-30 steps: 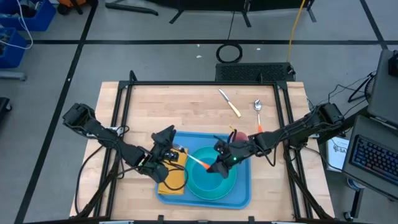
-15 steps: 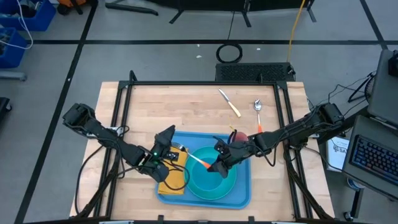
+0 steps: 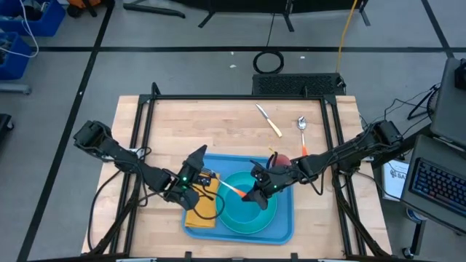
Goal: Set up tray
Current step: Put the orange fork on the top of the yellow table napkin
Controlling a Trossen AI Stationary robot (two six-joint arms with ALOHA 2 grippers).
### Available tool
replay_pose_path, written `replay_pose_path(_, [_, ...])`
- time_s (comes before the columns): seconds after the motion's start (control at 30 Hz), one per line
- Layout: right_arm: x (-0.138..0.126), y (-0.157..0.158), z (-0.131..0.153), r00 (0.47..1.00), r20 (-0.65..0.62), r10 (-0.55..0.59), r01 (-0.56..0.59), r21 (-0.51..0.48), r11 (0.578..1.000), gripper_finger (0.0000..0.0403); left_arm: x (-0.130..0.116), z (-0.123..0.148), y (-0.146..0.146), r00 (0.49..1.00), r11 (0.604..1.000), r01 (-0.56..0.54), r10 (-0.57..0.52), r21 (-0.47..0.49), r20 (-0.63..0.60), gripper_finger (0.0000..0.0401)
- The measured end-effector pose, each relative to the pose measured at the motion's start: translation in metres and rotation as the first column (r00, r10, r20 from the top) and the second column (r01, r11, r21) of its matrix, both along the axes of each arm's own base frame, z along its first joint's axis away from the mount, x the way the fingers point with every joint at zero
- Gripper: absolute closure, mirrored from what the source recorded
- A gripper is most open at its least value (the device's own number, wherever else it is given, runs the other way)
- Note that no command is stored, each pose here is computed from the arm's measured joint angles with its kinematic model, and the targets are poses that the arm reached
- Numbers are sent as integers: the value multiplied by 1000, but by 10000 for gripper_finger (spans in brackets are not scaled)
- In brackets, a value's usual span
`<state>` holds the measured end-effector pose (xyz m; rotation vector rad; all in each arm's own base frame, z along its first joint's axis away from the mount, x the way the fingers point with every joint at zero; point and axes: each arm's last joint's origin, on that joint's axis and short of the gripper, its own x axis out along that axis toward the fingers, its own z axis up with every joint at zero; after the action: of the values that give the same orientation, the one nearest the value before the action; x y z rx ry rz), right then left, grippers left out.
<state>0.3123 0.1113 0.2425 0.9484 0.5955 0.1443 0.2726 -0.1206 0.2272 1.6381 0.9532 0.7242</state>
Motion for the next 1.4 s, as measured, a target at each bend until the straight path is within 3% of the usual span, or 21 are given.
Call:
replay_pose_path(0.13, [0,0,0,1000,-5,-3,3,0,1000,403,2,0,4,996,999,-8,13,48,-90,160])
replay_pose_path(0.27, [0,1,1,1000,6,-3,3,-2,1000,403,6,4,4,996,997,16,-10,-74,83,177])
replay_pose_path(0.47, [0,1,1,1000,8,-8,8,-8,1000,403,7,8,4,969,990,-1,36,-143,243,211])
replay_pose_path(0.7, [-1,2,0,1000,6,-6,6,-9,1000,403,7,12,7,976,991,0,29,-133,214,247])
replay_pose_path(0.83, [-1,2,0,1000,7,-7,7,-9,1000,403,8,15,7,950,981,22,39,-193,310,260])
replay_pose_path(0.97, [-1,2,0,1000,7,-2,2,-6,1000,403,10,17,4,916,960,89,26,-265,401,265])
replay_pose_path(1.4, [0,1,1,1000,11,6,-6,-1,1000,403,10,19,1,873,936,143,34,-323,486,253])
